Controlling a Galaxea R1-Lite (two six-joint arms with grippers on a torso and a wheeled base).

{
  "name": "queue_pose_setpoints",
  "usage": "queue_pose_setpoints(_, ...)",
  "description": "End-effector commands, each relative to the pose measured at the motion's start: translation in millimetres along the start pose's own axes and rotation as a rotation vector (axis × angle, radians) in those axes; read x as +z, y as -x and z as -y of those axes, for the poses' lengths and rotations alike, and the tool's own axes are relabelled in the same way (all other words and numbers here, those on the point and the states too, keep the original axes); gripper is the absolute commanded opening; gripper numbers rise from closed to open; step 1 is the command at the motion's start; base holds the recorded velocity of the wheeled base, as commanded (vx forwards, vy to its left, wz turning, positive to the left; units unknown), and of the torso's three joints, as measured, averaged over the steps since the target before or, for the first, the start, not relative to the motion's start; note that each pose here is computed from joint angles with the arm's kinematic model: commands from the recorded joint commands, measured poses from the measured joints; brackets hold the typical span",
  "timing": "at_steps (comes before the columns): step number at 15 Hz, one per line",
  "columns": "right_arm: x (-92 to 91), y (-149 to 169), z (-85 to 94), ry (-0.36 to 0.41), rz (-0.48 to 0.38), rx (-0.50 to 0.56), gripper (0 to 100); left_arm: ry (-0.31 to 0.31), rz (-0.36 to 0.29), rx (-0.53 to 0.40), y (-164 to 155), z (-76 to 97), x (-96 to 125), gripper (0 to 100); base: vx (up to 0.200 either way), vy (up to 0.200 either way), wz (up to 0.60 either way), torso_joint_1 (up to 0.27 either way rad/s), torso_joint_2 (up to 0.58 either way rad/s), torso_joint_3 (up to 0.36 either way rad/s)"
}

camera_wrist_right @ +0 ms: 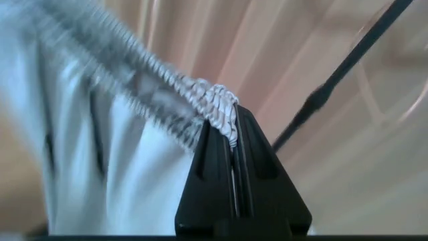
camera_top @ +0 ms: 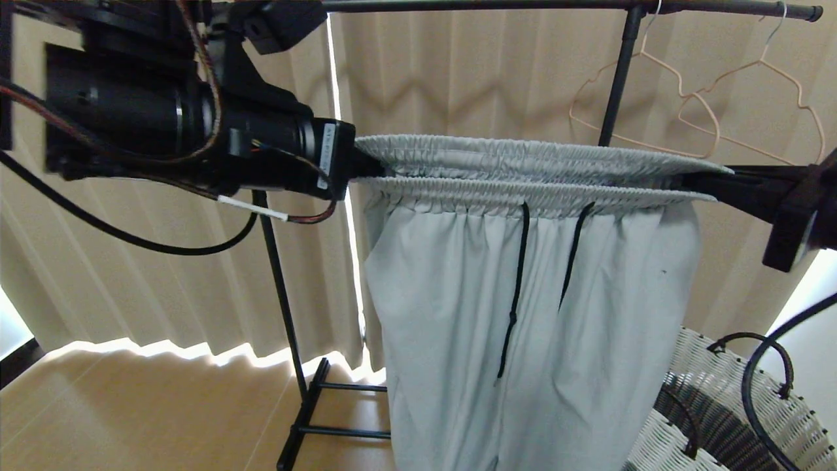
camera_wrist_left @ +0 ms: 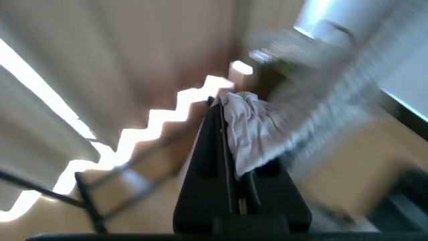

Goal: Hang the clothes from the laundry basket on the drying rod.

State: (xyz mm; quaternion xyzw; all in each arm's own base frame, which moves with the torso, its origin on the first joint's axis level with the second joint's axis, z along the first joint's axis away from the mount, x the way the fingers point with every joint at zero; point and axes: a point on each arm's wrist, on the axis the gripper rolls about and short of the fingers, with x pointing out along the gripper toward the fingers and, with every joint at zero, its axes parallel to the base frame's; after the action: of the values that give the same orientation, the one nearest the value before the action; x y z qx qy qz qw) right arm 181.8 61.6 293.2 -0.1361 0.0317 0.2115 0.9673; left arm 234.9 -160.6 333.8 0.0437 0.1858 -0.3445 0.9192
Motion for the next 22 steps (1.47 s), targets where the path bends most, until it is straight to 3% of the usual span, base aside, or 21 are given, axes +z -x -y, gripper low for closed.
queue_pose_setpoints(1, -6.5, -28, 0.3, -0.037, -0.001, 0.003, 0, -0.02, 0.023, -0.099, 55, 9.1, 3, 0, 0.0, 0.0, 0.0, 0.0, 0.0, 0.0)
queue_pose_setpoints(2, -5.6, -34, 0.4, -0.057, 0.02, 0.003, 0, -0.042, 0.008, -0.116, 64, 10.6, -1, 0, 0.0, 0.0, 0.0, 0.0, 0.0, 0.0)
queue_pose_setpoints(4, -6.1, -54, -1.2, -0.074, 0.063, 0.015, 0, -0.177, -0.026, -0.123, 78, 12.9, -23, 0, 0.0, 0.0, 0.0, 0.0, 0.0, 0.0)
queue_pose_setpoints(7, -6.4, -69, -2.4, -0.074, 0.082, 0.03, 0, -0.224, -0.01, -0.159, 85, 21.4, -31, 0, 0.0, 0.0, 0.0, 0.0, 0.0, 0.0)
queue_pose_setpoints(12, -5.0, -64, -3.0, -0.071, 0.08, 0.024, 0, -0.249, 0.059, -0.145, 80, 23.4, -25, 0, 0.0, 0.0, 0.0, 0.0, 0.0, 0.0)
queue_pose_setpoints(13, -1.8, -51, 3.7, -0.061, 0.083, -0.009, 0, -0.242, 0.147, 0.006, 65, 18.1, -15, 0, 0.0, 0.0, 0.0, 0.0, 0.0, 0.0)
queue_pose_setpoints(14, 1.1, -46, 5.7, -0.061, 0.087, -0.016, 0, -0.237, 0.166, 0.068, 58, 16.1, -15, 0, 0.0, 0.0, 0.0, 0.0, 0.0, 0.0)
queue_pose_setpoints(17, -2.1, -43, 4.6, -0.062, 0.077, -0.015, 0, -0.242, 0.15, 0.076, 49, 15.9, -26, 0, 0.0, 0.0, 0.0, 0.0, 0.0, 0.0)
queue_pose_setpoints(22, 3.2, -43, 6.1, -0.06, 0.098, -0.019, 0, -0.241, 0.188, 0.088, 55, 15.1, -18, 0, 0.0, 0.0, 0.0, 0.0, 0.0, 0.0)
